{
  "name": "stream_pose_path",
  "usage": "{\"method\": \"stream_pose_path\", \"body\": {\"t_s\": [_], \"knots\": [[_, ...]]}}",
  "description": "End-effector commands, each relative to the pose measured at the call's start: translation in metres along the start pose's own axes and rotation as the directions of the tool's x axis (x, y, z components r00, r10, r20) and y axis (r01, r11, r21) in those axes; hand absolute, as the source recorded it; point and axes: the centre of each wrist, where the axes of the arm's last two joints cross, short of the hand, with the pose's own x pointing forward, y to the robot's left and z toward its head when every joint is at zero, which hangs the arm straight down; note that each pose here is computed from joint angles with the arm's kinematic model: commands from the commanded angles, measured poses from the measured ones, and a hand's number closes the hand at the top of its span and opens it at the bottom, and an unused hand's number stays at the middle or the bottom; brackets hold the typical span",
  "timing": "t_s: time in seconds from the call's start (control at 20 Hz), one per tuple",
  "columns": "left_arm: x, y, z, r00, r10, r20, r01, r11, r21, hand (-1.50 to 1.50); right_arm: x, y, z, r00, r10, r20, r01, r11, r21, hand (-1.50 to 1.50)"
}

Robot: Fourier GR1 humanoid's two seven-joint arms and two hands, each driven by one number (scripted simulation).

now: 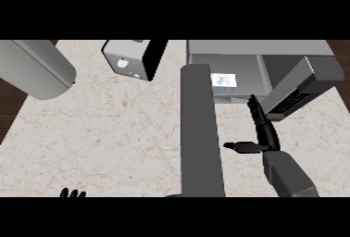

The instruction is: Pick up the milk, place it into the microwave and close the microwave

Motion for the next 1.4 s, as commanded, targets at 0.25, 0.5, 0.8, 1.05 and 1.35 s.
{"method": "stream_pose_path", "body": {"t_s": [0.25, 0.5, 0.8, 1.05, 1.35], "knots": [[-0.010, -0.033, -0.018, 0.997, 0.041, -0.060, -0.048, 0.992, -0.120, -1.50, -0.008, -0.052, 0.042, 0.998, -0.016, 0.067, 0.020, 0.998, -0.059, -1.50], [-0.029, -0.036, -0.043, 0.993, -0.029, -0.110, 0.000, 0.967, -0.253, -1.50, -0.005, -0.081, 0.060, 0.998, 0.013, 0.067, -0.008, 0.997, -0.072, 1.50], [-0.048, -0.047, -0.074, 0.990, -0.119, -0.078, 0.084, 0.933, -0.351, 1.50, 0.005, -0.125, 0.083, 0.999, -0.006, 0.032, 0.011, 0.988, -0.156, -1.50], [-0.066, -0.081, -0.074, 0.989, -0.107, -0.101, 0.062, 0.924, -0.376, 1.50, 0.011, -0.163, 0.118, 0.999, -0.031, 0.038, 0.037, 0.983, -0.178, -1.50], [-0.082, -0.084, -0.120, 0.980, -0.186, -0.067, 0.156, 0.934, -0.322, 1.50, 0.018, -0.177, 0.115, 1.000, -0.008, 0.019, 0.012, 0.973, -0.232, -1.50]]}}
